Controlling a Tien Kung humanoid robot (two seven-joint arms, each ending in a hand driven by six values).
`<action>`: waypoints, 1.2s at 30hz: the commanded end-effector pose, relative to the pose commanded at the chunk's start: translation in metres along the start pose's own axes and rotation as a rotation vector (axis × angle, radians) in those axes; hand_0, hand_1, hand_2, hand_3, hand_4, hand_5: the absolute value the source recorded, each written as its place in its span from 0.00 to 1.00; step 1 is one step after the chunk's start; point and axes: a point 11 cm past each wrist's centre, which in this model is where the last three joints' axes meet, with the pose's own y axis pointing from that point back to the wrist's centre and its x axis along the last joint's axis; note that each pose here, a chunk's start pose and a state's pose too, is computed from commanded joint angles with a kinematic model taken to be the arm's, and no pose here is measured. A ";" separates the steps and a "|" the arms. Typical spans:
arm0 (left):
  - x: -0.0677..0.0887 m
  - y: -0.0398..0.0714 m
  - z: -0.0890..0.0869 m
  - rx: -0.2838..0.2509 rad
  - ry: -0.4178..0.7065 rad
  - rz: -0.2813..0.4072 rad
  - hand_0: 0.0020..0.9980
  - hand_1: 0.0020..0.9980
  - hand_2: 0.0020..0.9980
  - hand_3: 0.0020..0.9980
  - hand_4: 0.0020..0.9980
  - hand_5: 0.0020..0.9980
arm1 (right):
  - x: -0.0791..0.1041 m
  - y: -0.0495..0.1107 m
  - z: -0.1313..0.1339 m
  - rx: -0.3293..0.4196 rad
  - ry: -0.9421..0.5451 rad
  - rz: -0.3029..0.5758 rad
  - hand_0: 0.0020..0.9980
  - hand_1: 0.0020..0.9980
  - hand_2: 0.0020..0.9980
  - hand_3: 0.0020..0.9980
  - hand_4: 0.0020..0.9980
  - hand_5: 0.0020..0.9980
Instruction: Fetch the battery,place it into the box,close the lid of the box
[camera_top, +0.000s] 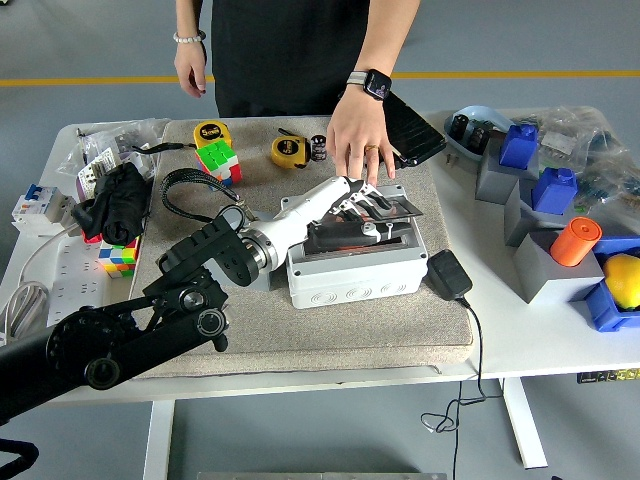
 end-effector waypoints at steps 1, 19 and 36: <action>-0.001 0.000 0.000 0.002 0.001 -0.004 0.28 0.54 0.61 0.65 1.00 0.74 | 0.000 0.000 0.000 0.000 0.000 0.000 0.58 0.64 0.67 0.59 0.95 0.48; 0.046 0.013 0.019 -0.112 0.194 0.110 0.29 0.60 0.62 0.65 1.00 0.74 | -0.001 0.000 -0.003 0.008 -0.004 -0.001 0.58 0.64 0.67 0.58 0.95 0.48; 0.142 0.031 -0.037 -0.155 0.558 0.489 0.42 0.63 0.63 0.66 1.00 0.71 | -0.001 0.000 -0.003 0.007 -0.009 -0.002 0.58 0.64 0.67 0.59 0.95 0.48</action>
